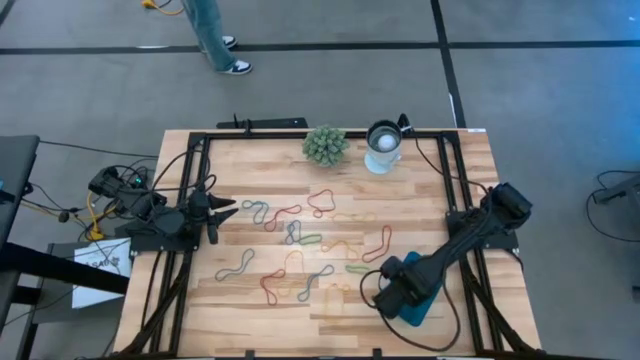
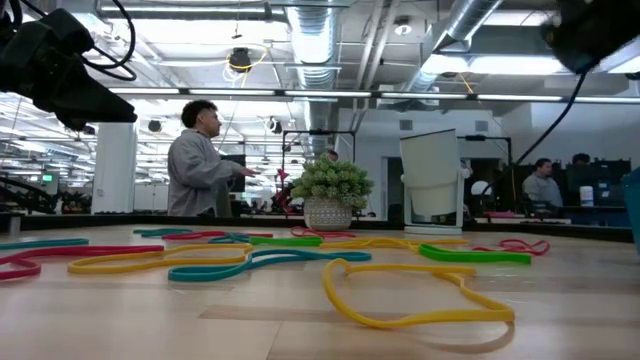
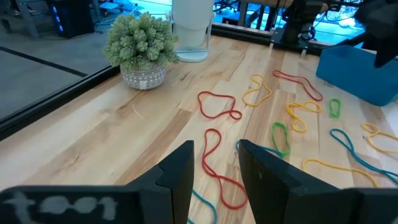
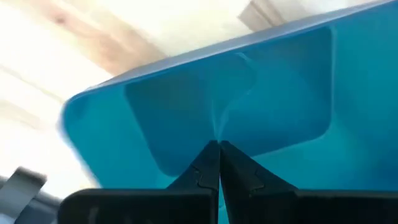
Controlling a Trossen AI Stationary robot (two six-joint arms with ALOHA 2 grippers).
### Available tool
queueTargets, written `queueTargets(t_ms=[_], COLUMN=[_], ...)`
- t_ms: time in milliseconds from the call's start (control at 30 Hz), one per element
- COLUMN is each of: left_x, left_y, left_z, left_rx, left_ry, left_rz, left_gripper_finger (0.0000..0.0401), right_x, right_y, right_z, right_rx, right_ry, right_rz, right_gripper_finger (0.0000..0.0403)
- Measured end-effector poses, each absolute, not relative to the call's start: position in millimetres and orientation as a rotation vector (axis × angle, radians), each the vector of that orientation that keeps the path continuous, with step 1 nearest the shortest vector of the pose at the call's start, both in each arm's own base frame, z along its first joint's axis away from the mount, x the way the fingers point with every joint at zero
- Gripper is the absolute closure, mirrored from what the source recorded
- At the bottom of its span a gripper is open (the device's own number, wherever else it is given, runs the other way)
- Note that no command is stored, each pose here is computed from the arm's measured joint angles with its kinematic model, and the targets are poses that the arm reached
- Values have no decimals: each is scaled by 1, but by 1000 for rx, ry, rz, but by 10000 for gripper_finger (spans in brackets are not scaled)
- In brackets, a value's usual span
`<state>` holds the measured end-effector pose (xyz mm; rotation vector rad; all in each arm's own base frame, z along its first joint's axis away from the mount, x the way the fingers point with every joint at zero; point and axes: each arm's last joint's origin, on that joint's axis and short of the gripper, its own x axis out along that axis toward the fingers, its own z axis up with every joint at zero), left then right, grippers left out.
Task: Pick and place items into bin
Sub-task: Put the blue rubber band into the blue bin
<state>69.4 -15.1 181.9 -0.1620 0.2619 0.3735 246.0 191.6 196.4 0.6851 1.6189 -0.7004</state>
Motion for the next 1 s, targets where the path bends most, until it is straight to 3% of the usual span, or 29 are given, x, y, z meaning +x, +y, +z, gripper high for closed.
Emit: queueTargets(t_ms=[533,1000], left_x=[69,69], left_y=[-15,-15], left_z=[182,182], left_rx=[-163,-163], left_ry=[261,261], left_rz=[373,373], left_gripper_finger=[285,285], right_x=[242,242], right_y=[182,182], right_z=[173,173], right_rx=[805,976], right_ry=[1635,1554], right_rz=[-810,-1024], right_gripper_finger=[403,403])
